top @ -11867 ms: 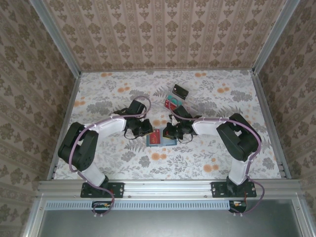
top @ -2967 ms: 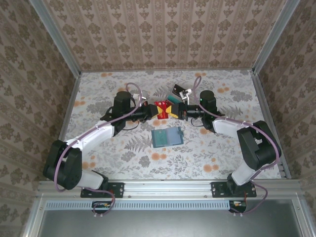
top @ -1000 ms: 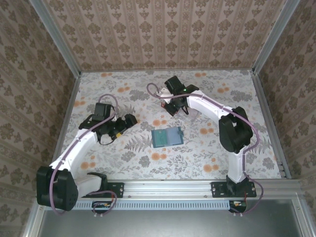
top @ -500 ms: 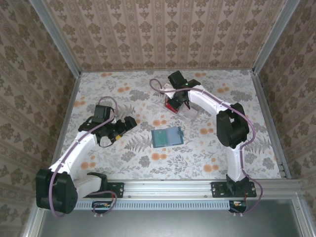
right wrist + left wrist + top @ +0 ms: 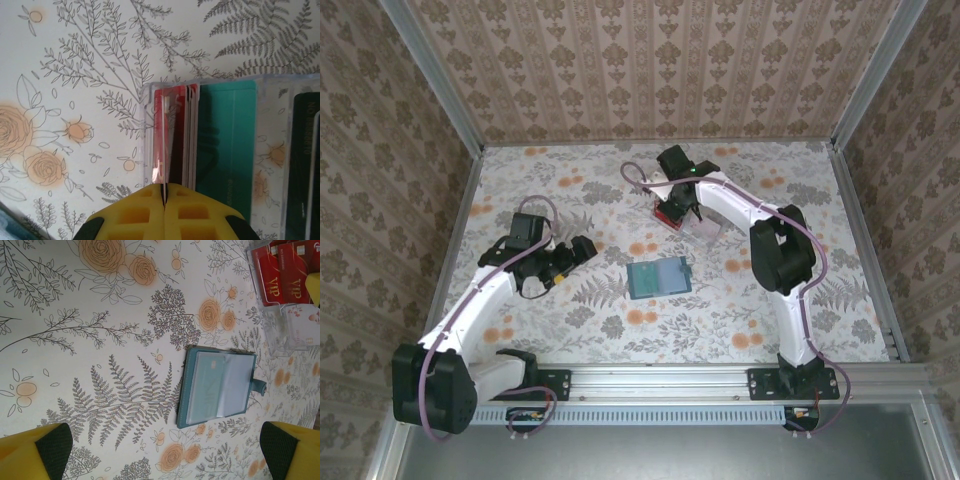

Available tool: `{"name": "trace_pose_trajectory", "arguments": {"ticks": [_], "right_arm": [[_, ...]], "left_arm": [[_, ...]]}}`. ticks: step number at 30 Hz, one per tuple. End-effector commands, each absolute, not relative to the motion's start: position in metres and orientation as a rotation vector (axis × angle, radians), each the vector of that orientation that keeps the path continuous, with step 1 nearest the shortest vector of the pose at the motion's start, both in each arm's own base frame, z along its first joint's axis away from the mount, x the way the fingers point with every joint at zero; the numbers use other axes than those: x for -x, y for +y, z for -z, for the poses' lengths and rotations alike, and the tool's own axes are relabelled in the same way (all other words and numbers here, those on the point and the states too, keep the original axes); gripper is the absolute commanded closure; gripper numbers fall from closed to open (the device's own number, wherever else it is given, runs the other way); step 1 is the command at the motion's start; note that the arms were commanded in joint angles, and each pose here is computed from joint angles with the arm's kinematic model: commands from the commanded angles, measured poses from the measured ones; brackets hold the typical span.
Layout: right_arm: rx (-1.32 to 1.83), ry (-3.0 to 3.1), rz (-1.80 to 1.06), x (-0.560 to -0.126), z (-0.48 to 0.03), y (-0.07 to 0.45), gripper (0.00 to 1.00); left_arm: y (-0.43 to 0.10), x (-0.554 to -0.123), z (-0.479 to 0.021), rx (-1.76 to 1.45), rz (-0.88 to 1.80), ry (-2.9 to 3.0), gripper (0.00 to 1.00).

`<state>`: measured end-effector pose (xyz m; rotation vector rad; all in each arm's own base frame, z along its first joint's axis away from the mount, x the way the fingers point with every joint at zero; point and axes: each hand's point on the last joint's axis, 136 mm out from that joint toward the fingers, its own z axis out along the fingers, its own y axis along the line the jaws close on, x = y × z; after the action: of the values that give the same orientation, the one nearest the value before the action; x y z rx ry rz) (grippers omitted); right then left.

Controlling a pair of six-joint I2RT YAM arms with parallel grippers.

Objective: Take the credit cards out of the card holder

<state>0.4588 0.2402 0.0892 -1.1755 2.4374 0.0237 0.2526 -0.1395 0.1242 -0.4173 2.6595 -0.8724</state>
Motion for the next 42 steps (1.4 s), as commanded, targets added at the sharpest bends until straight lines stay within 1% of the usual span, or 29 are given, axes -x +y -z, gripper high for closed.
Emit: {"name": "trace_pose_trajectory", "arguments": {"ticks": [1, 4, 10, 15, 20, 23, 25, 27, 28, 31, 36, 42], "right_arm": [[1.174, 2.479, 0.028, -0.461, -0.082, 0.231, 0.95], [1.165, 2.480, 0.038, -0.463, -0.081, 0.231, 0.94], [1.117, 2.479, 0.049, -0.468, -0.090, 0.230, 0.83], [1.073, 2.444, -0.009, -0.464, -0.114, 0.235, 0.75], [0.995, 2.417, -0.060, -0.458, -0.143, 0.236, 0.71], [0.885, 2.423, -0.121, -0.447, -0.162, 0.235, 0.62], [0.777, 2.436, -0.190, -0.435, -0.175, 0.235, 0.54], [0.703, 2.465, -0.310, -0.416, -0.179, 0.240, 0.51], [0.680, 2.480, -0.379, -0.403, -0.180, 0.244, 0.48], [0.574, 2.533, -0.455, -0.375, -0.172, 0.248, 0.43], [0.495, 2.649, -0.520, -0.324, -0.143, 0.263, 0.40], [0.390, 2.798, -0.503, -0.282, -0.096, 0.278, 0.38]], "left_arm": [[-0.137, -0.252, -0.125, 0.405, 0.861, 2.659, 0.00], [-0.138, -0.252, -0.125, 0.406, 0.866, 2.659, 0.00], [-0.139, -0.251, -0.126, 0.406, 0.875, 2.659, 0.00], [-0.139, -0.253, -0.127, 0.405, 0.880, 2.652, 0.00], [-0.141, -0.254, -0.128, 0.402, 0.886, 2.654, 0.00], [-0.142, -0.255, -0.127, 0.403, 0.886, 2.653, 0.00], [-0.144, -0.256, -0.124, 0.401, 0.883, 2.661, 0.00], [-0.148, -0.256, -0.122, 0.393, 0.880, 2.669, 0.00], [-0.150, -0.257, -0.121, 0.389, 0.876, 2.674, 0.00], [-0.153, -0.258, -0.117, 0.391, 0.852, 2.685, 0.00], [-0.149, -0.261, -0.112, 0.446, 0.800, 2.677, 0.00], [-0.147, -0.261, -0.107, 0.468, 0.783, 2.676, 0.00]]}}
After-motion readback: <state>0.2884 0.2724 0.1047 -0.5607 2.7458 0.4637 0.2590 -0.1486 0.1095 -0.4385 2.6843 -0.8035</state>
